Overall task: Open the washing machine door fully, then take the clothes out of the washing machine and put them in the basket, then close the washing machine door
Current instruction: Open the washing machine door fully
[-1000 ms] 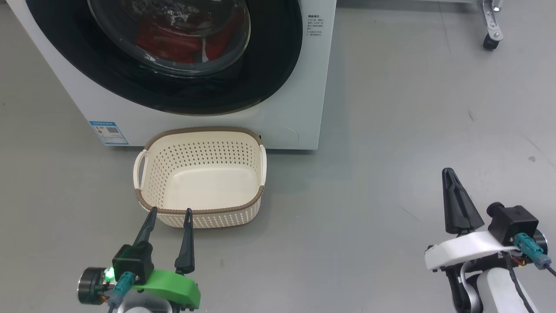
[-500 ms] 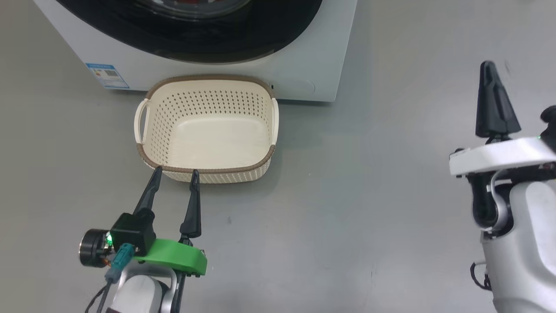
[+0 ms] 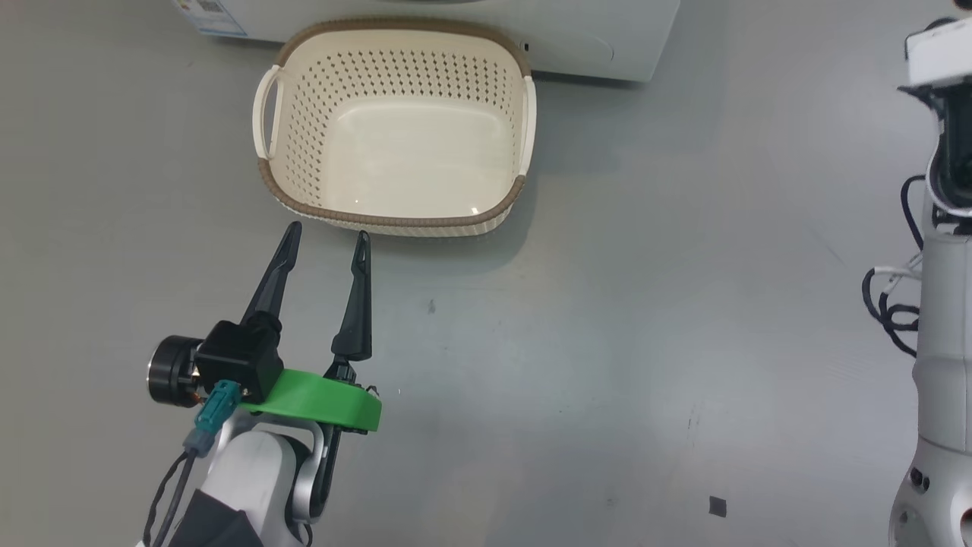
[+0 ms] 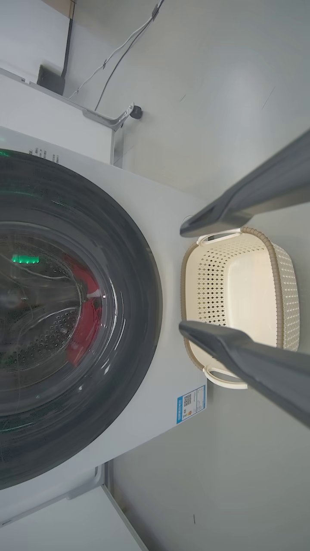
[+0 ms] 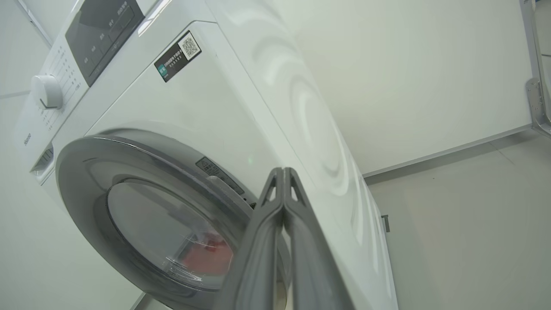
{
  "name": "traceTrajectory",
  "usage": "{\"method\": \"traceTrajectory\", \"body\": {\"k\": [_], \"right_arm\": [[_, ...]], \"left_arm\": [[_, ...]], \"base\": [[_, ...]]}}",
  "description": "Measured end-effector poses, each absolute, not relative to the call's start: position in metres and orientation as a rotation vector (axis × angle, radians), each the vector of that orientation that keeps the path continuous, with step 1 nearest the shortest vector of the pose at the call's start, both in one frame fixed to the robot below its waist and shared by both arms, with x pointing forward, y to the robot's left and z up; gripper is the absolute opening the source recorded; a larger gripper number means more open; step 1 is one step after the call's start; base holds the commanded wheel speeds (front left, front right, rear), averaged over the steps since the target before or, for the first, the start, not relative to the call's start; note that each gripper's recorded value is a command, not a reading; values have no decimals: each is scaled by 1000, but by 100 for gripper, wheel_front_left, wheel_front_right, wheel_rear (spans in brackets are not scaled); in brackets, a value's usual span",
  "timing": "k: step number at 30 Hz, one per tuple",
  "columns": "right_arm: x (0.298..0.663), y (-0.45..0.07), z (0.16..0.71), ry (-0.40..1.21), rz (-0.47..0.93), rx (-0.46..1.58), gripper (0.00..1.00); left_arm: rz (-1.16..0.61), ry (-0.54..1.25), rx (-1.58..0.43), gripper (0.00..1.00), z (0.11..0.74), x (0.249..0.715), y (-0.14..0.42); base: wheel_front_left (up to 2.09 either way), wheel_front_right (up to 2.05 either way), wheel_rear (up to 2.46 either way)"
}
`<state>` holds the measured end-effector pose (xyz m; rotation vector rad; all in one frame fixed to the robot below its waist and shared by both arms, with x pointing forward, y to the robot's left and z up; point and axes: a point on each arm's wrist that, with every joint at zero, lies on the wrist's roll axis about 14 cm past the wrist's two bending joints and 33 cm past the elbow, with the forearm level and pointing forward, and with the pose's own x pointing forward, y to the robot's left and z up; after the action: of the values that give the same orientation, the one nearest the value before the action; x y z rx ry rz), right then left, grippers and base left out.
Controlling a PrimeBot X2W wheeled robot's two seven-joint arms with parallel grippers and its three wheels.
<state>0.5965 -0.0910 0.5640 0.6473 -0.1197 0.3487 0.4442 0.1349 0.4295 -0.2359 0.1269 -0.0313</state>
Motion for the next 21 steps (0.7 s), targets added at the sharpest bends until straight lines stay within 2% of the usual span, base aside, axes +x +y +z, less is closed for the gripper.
{"method": "traceTrajectory", "body": {"k": [10,21], "right_arm": [[652,-63,533,64,382,934,0],[687,-24,514,270,446,1215,0]], "left_arm": [[5,181,-231,100,404,452,147],[35,233,-222,100,385,449,158]], "base": [[0,0,0],[0,0,0]]}}
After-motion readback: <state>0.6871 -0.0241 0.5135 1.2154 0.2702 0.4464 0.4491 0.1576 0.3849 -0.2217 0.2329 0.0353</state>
